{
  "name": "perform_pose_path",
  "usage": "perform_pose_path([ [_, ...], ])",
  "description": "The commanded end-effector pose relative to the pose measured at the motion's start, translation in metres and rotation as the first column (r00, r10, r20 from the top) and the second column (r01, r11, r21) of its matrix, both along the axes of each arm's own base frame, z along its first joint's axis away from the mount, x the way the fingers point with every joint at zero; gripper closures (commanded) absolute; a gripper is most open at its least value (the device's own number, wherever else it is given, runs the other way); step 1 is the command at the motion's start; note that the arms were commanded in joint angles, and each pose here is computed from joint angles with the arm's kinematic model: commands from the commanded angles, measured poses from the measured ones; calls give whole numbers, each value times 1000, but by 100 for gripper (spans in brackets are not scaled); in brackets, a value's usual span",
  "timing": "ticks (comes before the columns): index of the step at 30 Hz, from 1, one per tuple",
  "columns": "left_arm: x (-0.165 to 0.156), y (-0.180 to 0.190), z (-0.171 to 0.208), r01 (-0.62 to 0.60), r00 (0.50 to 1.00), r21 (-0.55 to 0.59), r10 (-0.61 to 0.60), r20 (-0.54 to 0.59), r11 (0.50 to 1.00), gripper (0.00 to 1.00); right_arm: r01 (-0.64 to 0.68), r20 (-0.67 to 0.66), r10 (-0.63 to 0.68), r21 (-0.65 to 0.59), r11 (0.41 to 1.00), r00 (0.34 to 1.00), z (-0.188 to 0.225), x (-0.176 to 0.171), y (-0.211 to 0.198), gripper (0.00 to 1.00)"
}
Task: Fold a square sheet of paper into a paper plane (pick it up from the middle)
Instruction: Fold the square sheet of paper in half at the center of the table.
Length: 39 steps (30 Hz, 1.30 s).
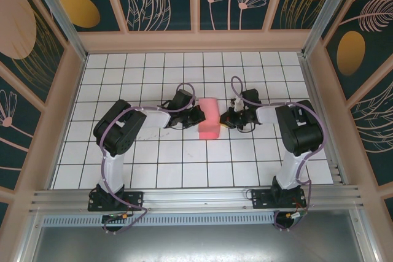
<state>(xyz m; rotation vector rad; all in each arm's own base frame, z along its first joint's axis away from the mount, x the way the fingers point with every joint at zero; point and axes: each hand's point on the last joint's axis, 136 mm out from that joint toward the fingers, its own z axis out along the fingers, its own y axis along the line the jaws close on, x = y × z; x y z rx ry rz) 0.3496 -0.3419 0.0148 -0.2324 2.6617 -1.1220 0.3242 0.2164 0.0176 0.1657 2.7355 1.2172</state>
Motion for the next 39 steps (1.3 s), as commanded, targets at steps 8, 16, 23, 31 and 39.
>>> perform_pose_path([
  [8, -23, 18, -45, 18, 995, 107, -7, -102, 994, 100, -55, 106, 45, 98, 994, 993, 46, -3, 18, 100],
  [16, -23, 17, -44, 22, 995, 103, -11, -103, 994, 100, -43, 6, 43, 46, 998, 999, -4, -28, 8, 100],
  [23, -23, 17, -45, 21, 995, 106, -10, -102, 994, 100, -36, -3, 36, 16, 999, 999, -9, -33, 2, 100],
  [31, -23, 17, -44, 21, 995, 104, -11, -100, 994, 100, -90, 98, 78, 117, 989, 992, 36, -31, 19, 100],
  [39, -23, 16, -44, 26, 995, 102, -16, -101, 994, 100, -74, -10, 75, 59, 995, 997, -6, -56, 10, 100],
])
